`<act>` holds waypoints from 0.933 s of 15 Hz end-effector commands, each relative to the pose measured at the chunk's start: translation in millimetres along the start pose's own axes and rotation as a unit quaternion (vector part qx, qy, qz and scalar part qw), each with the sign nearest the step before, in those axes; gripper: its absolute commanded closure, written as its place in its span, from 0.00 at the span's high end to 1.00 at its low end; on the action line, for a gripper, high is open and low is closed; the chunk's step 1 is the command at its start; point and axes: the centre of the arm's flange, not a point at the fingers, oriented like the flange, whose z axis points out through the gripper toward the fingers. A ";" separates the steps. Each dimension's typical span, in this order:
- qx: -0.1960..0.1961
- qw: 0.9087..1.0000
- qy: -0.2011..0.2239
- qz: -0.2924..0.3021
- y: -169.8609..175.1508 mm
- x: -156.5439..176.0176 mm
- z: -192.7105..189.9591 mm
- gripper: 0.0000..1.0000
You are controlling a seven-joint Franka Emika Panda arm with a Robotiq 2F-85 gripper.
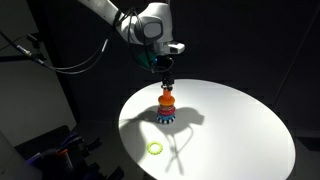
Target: Pick up the black and white ring and put it on the ring holder
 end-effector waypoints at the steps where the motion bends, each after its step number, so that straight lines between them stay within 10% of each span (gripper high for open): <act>1: -0.006 1.000 0.000 -0.004 -9.5 3.1 -0.3 0.44; 14: -0.009 1.000 0.002 -0.003 -12.2 6.2 2.9 0.44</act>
